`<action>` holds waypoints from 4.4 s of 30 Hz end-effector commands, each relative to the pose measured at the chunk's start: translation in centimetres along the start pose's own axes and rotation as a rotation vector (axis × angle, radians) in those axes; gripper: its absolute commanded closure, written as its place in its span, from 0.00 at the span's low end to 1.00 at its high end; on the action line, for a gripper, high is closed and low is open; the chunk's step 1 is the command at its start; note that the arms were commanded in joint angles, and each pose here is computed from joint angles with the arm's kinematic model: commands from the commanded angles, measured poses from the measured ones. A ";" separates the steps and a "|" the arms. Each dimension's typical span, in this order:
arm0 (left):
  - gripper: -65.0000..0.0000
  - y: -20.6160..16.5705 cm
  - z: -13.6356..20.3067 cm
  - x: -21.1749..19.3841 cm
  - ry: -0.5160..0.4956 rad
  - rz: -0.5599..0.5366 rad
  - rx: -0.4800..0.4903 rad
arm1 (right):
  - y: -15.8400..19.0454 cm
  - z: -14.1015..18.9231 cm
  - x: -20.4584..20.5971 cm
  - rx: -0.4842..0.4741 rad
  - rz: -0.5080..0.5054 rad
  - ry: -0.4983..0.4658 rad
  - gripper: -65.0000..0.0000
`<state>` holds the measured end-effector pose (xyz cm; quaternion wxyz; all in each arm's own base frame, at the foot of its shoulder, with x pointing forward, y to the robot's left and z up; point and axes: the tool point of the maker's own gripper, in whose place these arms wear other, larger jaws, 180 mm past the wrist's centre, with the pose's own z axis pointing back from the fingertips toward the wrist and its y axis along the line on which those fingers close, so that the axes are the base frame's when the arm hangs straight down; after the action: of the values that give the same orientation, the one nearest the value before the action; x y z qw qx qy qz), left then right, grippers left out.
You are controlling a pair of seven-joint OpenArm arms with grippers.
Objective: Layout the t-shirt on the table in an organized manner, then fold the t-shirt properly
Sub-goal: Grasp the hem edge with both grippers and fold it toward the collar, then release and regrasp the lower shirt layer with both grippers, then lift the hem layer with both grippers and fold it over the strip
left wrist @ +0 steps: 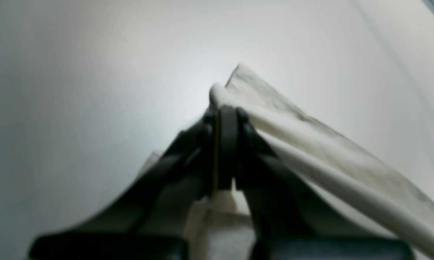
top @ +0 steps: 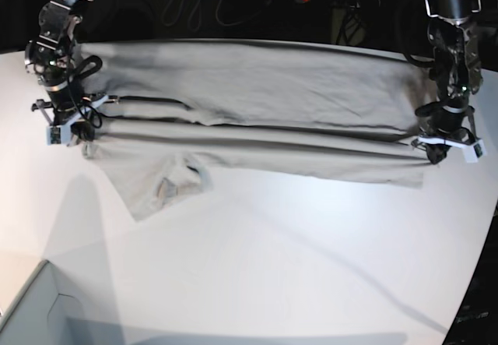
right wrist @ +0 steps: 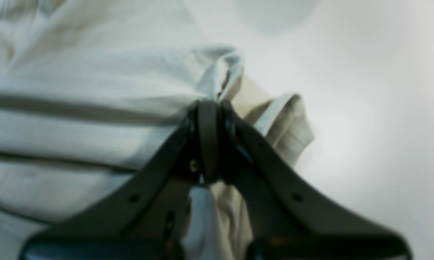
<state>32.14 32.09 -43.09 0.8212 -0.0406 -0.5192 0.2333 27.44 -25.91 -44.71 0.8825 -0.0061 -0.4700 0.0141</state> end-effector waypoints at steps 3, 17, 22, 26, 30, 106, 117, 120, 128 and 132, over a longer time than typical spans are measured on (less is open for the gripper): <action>1.00 -0.3 -0.1 1.6 -0.054 0.005 -0.009 | -0.4 -0.1 1.6 -0.003 0.006 -0.050 1.00; 0.61 1.1 2.4 0.9 -0.052 -0.022 0.007 | -1.0 0.1 1.8 -0.016 0.026 -0.028 0.61; 0.61 -0.9 3.3 5.6 -0.175 -0.048 -0.043 | -1.1 1.2 4.0 -0.033 0.067 -0.084 0.55; 0.61 -1.1 2.4 7.5 -0.204 -0.064 -0.045 | -0.3 1.3 5.5 -0.032 0.064 -0.126 0.55; 0.61 0.3 -0.8 7.1 -0.139 -0.015 0.000 | 0.0 0.8 7.3 -0.031 0.071 -0.161 0.55; 1.00 -0.9 -7.5 -0.9 0.267 -0.092 0.062 | 1.1 -9.5 5.3 0.028 0.141 0.203 0.55; 1.00 -0.8 -7.5 -0.8 0.266 -0.093 0.064 | 3.8 -10.6 0.9 0.122 0.142 0.342 0.63; 1.00 -0.7 -7.5 -0.8 0.266 -0.094 0.065 | 4.2 -10.6 0.7 0.133 0.169 0.350 0.90; 1.00 -1.0 -7.7 -0.1 0.249 -0.094 0.059 | 3.5 -11.5 4.2 0.115 0.178 0.285 1.00; 1.00 -1.7 -8.1 1.6 0.211 -0.082 0.043 | 2.6 -11.3 9.3 0.073 0.222 0.160 1.00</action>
<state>39.15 31.82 -46.50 0.8896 -0.0295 -0.4064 0.2065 39.79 -22.17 -45.92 0.9250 -0.0164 -0.3565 0.1307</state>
